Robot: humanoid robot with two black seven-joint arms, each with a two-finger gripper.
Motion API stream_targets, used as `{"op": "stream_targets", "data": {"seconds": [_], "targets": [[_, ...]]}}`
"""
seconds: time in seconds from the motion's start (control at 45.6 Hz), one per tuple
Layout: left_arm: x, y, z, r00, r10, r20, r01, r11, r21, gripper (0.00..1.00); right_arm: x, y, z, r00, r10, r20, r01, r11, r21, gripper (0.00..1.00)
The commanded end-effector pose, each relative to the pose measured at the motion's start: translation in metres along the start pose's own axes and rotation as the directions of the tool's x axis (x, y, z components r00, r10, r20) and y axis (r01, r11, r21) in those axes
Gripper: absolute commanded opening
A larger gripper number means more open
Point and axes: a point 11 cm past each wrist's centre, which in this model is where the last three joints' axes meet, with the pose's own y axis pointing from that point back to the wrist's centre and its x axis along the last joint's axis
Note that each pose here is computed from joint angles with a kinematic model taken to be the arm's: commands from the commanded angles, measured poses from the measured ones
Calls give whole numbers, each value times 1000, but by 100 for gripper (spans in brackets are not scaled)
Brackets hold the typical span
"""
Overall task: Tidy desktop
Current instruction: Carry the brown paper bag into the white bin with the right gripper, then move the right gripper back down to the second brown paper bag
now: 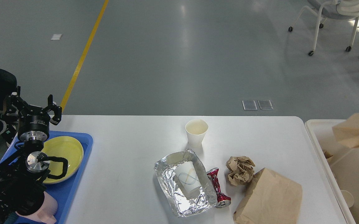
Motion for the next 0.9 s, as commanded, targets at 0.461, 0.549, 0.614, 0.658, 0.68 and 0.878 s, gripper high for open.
{"op": "stream_targets", "data": {"seconds": [0.461,0.549,0.614,0.658,0.68,0.878], "targets": [[0,0,0,1000,0,0,0,1000,0,97,-64,-29,16,998,12,-57,-15,999,-51,100],[0,0,0,1000,1,-1,-1,1000,0,97,-65,-28,-18,998,13,-56,-12,1000,5,100],[0,0,0,1000,1,-1,-1,1000,0,97,-56,-22,-51,997,31,-75,-26,998,60,100],[0,0,0,1000,1,-1,-1,1000,0,97,-54,-18,-74,995,38,-93,-30,995,96,100],[0,0,0,1000,1,-1,-1,1000,0,97,-54,-15,-87,994,42,-99,-31,993,118,100],[0,0,0,1000,1,-1,-1,1000,0,97,-76,17,-203,957,29,-288,51,963,266,100]]}}
